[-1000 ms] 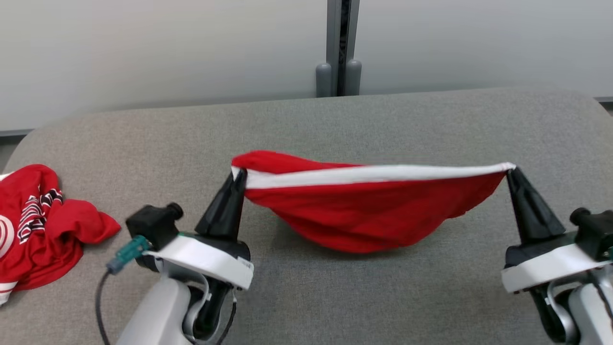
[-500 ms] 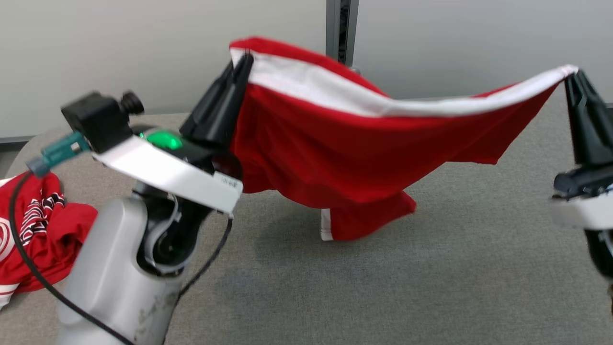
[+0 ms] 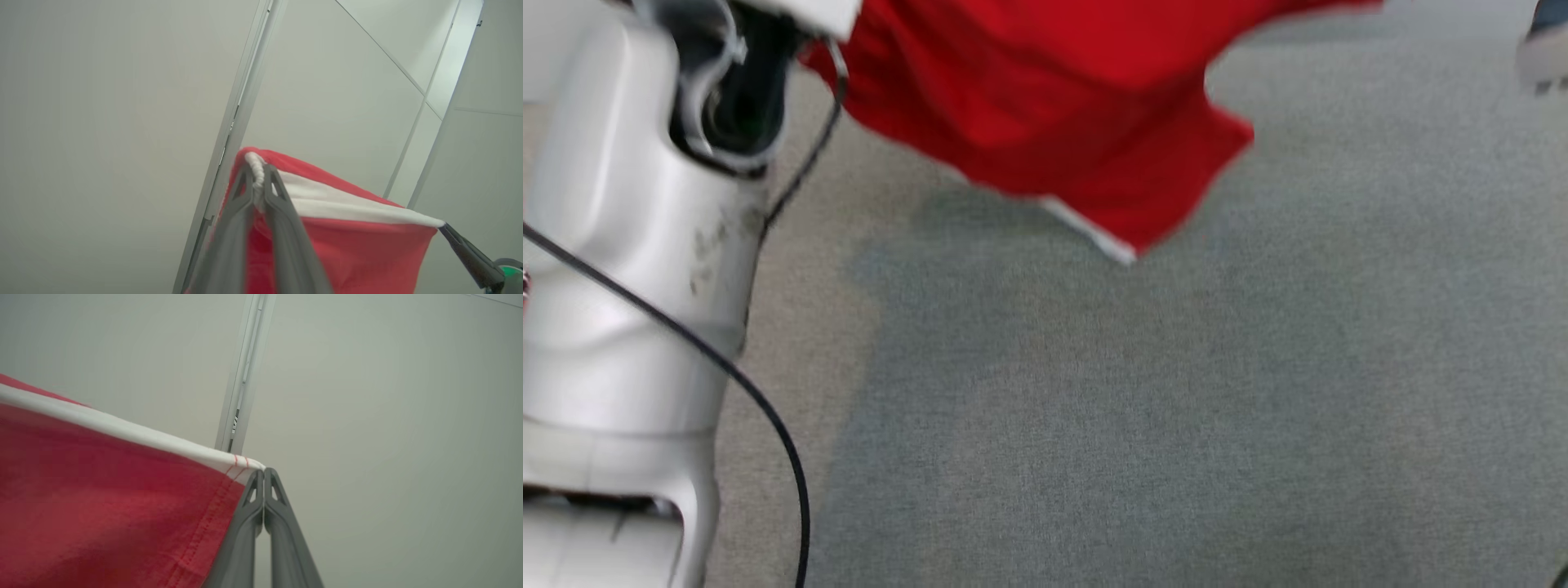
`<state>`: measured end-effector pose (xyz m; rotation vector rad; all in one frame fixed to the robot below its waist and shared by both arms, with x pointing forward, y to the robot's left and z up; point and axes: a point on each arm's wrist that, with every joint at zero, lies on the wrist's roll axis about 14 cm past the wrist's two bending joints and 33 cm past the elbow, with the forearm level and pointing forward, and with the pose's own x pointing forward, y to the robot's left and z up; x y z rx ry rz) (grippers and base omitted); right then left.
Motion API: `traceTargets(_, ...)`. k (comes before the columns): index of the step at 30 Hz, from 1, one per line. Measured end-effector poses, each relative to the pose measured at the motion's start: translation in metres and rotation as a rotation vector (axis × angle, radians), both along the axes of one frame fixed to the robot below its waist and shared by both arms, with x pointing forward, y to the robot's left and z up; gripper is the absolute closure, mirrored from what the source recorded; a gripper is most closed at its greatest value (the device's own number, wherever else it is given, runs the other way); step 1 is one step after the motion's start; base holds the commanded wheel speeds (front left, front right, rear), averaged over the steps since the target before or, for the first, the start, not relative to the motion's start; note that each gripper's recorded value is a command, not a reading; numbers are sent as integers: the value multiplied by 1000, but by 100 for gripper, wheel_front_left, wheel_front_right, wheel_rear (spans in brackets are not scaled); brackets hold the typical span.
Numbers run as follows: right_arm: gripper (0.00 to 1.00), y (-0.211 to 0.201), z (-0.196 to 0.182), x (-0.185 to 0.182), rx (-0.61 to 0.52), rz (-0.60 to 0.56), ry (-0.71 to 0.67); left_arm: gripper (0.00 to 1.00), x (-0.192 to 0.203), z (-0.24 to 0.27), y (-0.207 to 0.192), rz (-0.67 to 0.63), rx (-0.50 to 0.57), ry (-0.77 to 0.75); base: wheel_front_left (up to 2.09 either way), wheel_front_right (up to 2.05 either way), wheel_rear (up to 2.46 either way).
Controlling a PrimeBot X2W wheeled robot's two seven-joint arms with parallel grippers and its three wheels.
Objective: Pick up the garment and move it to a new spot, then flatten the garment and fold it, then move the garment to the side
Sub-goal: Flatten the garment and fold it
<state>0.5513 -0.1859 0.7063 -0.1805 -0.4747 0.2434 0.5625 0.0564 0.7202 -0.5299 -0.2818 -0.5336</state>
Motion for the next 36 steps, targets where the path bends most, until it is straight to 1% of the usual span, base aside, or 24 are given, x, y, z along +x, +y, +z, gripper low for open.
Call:
traceTargets(6,100,5,19,65,-26,-35,-35,100,63,6,-4,73,12,-84,0,0,0)
traceTargets(8,100,8,29,80,-29,-43,-71,100,83,4,-2,110,8,-120,0,0,0)
traceTargets(10,100,10,41,93,-33,-50,-119,100,101,2,-7,122,9,-143,0,0,0)
traceTargets(11,100,11,41,99,-35,-51,-131,100,108,0,-12,120,21,-155,0,0,0)
traceTargets(13,100,18,20,113,-60,-44,-110,100,124,-21,-22,109,47,-136,0,0,0)
traceTargets(15,100,25,-13,126,-70,-28,-60,100,137,-63,-32,88,79,-70,0,0,0)
traceTargets(19,100,33,-95,137,-98,-1,83,100,147,-151,-42,47,104,80,0,0,0)
traceTargets(21,100,31,-131,136,-110,6,151,100,143,-188,-45,25,114,136,0,0,0)
traceTargets(23,100,26,-152,132,-108,8,186,100,135,-214,-50,-3,113,176,0,0,0)
traceTargets(26,100,16,-180,118,-113,3,248,100,114,-238,-52,-44,108,215,0,0,0)
traceTargets(29,100,0,-215,93,-83,-16,347,100,86,-255,-47,-75,107,257,0,0,0)
traceTargets(31,100,-9,-236,74,-44,-29,413,100,64,-266,-39,-89,119,289,0,0,0)
traceTargets(33,100,-15,-249,55,-17,-36,465,100,43,-273,-32,-99,123,319,0,0,0)
traceTargets(36,100,-21,-260,25,16,-39,517,100,7,-281,-25,-120,145,352,0,0,0)
